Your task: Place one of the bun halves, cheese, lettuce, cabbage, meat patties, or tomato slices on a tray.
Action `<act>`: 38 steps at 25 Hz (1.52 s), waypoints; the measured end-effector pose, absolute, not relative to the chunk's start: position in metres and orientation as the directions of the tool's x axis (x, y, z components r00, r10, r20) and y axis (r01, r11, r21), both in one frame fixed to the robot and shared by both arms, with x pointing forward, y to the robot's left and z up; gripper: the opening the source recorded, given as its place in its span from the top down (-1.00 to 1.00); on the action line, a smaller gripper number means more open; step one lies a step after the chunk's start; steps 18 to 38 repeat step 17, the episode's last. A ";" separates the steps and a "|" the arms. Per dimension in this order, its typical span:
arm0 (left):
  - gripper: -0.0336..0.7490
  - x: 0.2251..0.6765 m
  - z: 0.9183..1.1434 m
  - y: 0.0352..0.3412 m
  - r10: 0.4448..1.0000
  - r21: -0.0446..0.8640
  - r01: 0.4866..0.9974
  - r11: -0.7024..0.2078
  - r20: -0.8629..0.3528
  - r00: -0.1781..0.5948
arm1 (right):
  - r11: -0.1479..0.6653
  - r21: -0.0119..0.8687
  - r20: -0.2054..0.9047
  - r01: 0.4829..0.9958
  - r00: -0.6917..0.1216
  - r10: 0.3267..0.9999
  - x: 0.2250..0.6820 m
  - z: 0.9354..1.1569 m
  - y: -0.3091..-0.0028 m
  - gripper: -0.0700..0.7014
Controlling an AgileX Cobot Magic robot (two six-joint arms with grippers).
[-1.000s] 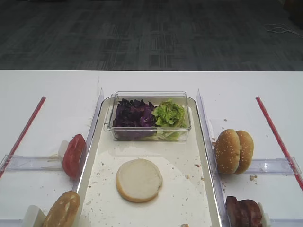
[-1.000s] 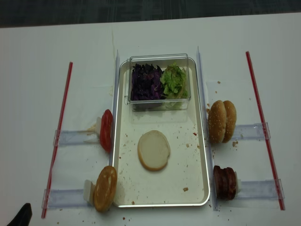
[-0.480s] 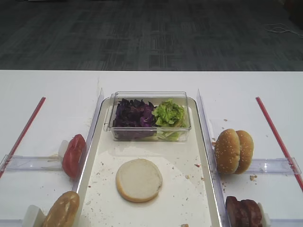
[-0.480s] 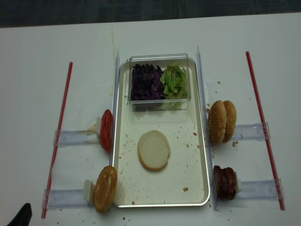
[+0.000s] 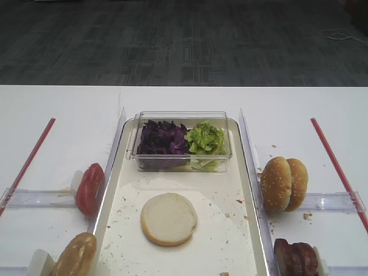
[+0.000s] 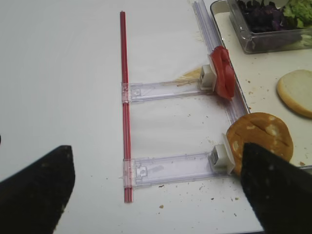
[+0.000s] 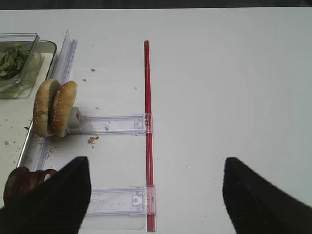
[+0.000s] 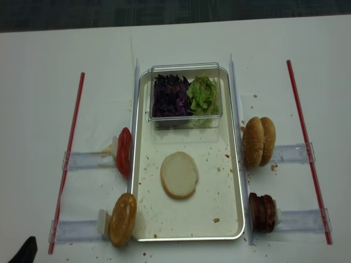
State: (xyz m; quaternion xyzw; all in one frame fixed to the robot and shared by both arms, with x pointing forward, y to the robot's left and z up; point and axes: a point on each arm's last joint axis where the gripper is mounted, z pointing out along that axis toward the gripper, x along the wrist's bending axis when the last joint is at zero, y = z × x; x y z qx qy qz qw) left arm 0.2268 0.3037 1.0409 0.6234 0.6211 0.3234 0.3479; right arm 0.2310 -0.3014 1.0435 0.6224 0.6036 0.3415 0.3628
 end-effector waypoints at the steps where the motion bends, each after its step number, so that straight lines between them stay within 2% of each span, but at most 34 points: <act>1: -0.79 0.227 1.041 0.304 0.999 0.836 0.549 0.014 -0.029 0.019 | -0.008 0.864 -0.013 0.504 0.038 0.999 0.231 1.044 -0.301 -0.71; 38: -0.79 0.227 1.041 0.304 0.999 0.836 0.549 0.014 -0.029 0.019 | -0.008 0.864 -0.013 0.504 0.038 0.999 0.231 1.044 -0.301 -0.71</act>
